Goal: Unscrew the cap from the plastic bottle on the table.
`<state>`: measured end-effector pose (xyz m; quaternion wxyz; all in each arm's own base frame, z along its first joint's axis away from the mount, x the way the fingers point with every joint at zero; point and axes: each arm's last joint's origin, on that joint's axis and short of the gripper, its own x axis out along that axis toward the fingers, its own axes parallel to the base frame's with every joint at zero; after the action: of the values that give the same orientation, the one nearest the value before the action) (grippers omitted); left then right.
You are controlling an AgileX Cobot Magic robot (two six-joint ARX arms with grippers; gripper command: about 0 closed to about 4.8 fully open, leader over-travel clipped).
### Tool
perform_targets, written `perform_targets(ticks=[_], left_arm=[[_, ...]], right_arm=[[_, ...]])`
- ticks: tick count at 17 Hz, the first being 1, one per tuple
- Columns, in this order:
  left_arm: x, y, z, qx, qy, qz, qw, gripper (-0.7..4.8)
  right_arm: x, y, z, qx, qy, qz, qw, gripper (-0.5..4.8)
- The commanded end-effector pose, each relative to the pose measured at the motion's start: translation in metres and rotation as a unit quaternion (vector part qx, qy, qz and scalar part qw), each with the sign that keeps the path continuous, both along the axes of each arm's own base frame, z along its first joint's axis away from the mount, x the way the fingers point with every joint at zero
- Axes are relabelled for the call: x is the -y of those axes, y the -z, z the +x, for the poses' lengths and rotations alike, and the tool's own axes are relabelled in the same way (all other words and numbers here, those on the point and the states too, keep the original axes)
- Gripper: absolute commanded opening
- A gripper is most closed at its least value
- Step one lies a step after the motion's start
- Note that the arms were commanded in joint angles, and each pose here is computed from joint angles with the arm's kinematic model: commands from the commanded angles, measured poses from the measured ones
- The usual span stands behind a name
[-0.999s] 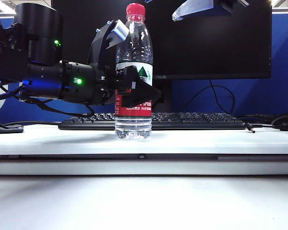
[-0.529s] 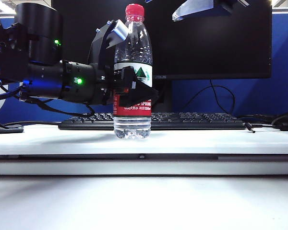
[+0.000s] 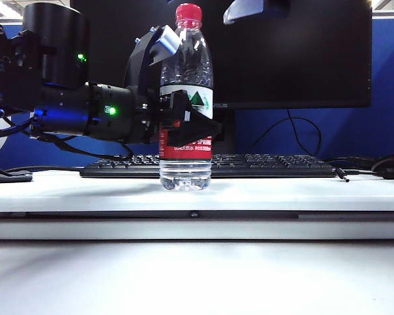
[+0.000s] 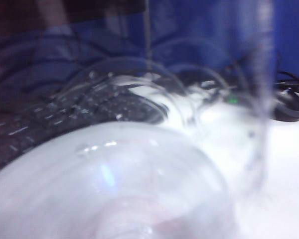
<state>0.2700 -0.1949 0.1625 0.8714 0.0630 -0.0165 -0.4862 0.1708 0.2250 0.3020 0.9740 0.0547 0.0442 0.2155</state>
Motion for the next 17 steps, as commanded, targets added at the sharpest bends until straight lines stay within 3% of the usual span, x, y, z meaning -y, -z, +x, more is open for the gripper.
perform_targets(ticks=[1,6,9,14,15,16,17], left_arm=[[0.002,-0.005,0.0,0.012,0.004,-0.01,1.0,2.72],[0.002,-0.005,0.0,0.012,0.005,-0.01,1.0,2.72],[0.002,-0.005,0.0,0.007,0.005,-0.012,1.0,2.72],[0.002,-0.005,0.0,0.003,0.005,-0.014,1.0,2.72],[0.002,-0.005,0.0,0.003,0.005,-0.014,1.0,2.72],[0.002,-0.005,0.0,0.004,0.005,-0.014,1.0,2.72],[0.002,-0.005,0.0,0.004,0.005,-0.014,1.0,2.72]], right_arm=[[-0.002,-0.01,0.003,0.015,0.035,0.013,0.999,4.14],[-0.014,-0.004,0.013,0.02,0.023,0.022,0.999,3.85],[-0.021,-0.005,0.017,0.026,0.023,0.032,0.999,2.92],[-0.019,-0.001,0.026,0.027,0.034,0.033,0.999,2.91],[-0.019,-0.001,0.026,0.027,0.034,0.033,0.999,2.58],[-0.018,-0.001,0.028,0.027,0.027,0.033,0.999,1.77],[-0.018,-0.001,0.028,0.027,0.021,0.035,0.999,1.76]])
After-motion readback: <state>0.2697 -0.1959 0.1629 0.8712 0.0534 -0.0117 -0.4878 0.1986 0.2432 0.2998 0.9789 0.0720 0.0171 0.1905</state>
